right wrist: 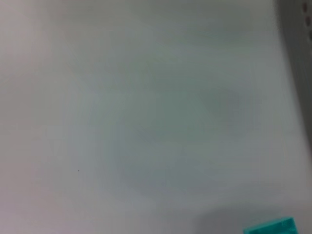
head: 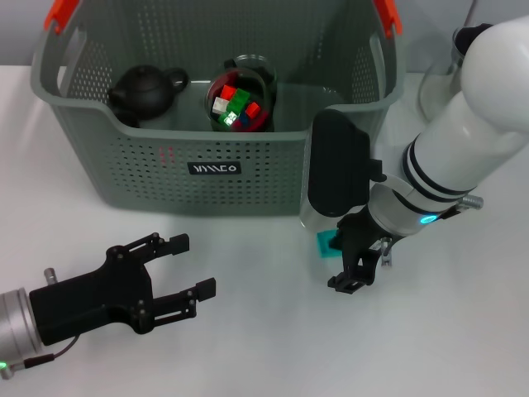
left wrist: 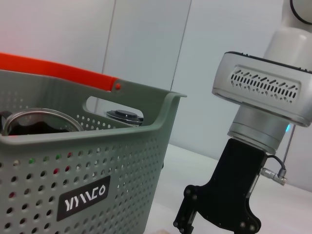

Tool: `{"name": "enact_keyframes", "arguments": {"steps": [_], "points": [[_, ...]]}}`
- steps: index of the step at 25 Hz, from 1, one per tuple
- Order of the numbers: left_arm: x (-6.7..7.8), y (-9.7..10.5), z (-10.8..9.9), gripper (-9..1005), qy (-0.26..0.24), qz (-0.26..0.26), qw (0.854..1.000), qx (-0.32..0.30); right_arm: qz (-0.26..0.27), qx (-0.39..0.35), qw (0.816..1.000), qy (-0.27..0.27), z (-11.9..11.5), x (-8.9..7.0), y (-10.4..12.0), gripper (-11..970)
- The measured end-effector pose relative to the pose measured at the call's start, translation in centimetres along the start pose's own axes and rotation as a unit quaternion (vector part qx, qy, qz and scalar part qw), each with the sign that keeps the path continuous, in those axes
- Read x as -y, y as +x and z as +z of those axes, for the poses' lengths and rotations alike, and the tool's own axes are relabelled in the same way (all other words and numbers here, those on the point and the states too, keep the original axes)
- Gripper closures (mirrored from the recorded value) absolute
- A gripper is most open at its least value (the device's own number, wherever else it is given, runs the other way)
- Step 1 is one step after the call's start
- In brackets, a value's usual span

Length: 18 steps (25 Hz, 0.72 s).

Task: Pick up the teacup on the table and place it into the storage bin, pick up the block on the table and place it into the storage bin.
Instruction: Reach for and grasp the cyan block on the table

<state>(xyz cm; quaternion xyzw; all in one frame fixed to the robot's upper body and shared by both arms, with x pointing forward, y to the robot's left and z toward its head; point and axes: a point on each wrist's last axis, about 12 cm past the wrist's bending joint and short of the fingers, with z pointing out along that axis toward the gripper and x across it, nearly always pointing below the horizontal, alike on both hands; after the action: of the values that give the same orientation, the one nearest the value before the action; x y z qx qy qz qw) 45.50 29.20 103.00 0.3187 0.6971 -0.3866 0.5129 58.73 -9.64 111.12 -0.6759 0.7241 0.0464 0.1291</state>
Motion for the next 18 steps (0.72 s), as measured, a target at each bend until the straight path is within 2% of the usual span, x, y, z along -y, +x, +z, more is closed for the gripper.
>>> {"name": "enact_keyframes", "arguments": {"steps": [10, 18], "points": [[0.0, 0.0, 0.0, 185, 0.000, 0.000, 1.000, 0.000, 0.005, -0.003, 1.000, -0.019, -0.3, -0.3, 0.1, 348], [0.0, 0.0, 0.0, 185, 0.000, 0.000, 1.000, 0.000, 0.016, 0.005, 0.996, -0.086, -1.3, -1.3, 0.5, 348]]}}
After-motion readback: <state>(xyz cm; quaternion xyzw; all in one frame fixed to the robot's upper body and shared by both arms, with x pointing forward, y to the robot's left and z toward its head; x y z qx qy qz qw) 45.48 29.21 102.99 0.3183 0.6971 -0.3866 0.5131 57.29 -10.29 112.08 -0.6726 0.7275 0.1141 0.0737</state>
